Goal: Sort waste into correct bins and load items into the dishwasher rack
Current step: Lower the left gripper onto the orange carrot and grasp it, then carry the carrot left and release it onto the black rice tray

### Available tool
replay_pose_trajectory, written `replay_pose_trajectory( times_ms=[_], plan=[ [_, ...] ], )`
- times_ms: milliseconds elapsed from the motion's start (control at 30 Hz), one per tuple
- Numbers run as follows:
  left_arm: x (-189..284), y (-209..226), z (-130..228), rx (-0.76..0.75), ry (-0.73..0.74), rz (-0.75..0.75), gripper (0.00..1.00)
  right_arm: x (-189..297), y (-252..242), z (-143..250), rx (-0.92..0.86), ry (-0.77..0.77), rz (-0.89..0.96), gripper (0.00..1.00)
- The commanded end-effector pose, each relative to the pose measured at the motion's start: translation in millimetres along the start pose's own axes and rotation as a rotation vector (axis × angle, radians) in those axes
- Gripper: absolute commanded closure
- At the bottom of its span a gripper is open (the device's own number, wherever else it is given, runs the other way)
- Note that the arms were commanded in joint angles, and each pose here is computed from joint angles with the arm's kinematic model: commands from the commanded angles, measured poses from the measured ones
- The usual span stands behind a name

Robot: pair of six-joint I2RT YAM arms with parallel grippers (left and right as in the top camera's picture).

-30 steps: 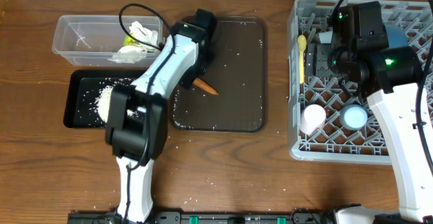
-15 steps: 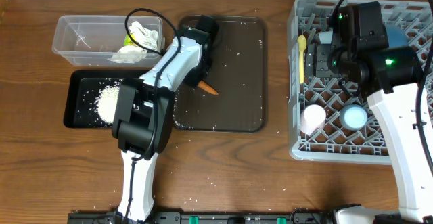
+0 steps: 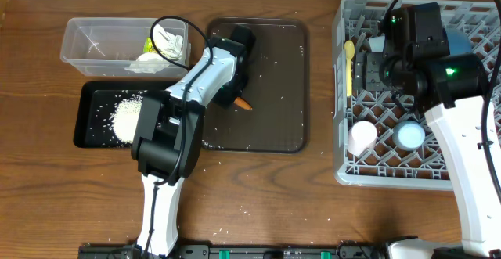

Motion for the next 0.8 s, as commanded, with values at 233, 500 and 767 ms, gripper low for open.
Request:
replay_pose_trajectory(
  times_ms=[233, 500, 767],
  plan=[
    [0.0, -1.7, 4.0, -0.060, 0.066, 0.008, 0.89, 4.4, -4.0, 0.1, 0.010, -0.001, 0.008, 0.13],
    [73.6, -1.6, -38.3, -0.168, 0.031, 0.168, 0.90, 4.4, -4.3, 0.1, 0.017, -0.001, 0.009, 0.11],
    [150.0, 58.9, -110.6, -0.002, -0.124, 0.171, 0.89, 4.0, -4.1, -1.9, 0.016, -0.010, 0.008, 0.10]
  ],
)
Point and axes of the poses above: each gripper's point midway between its finger pads, its own x axis back along the fingers, its own y axis along the line the jaws close on, z = x × y, the point moved 6 cm from there along x, back along the fingers, and after that the axes turned 7 degrees about x, right-handed, at the moved point
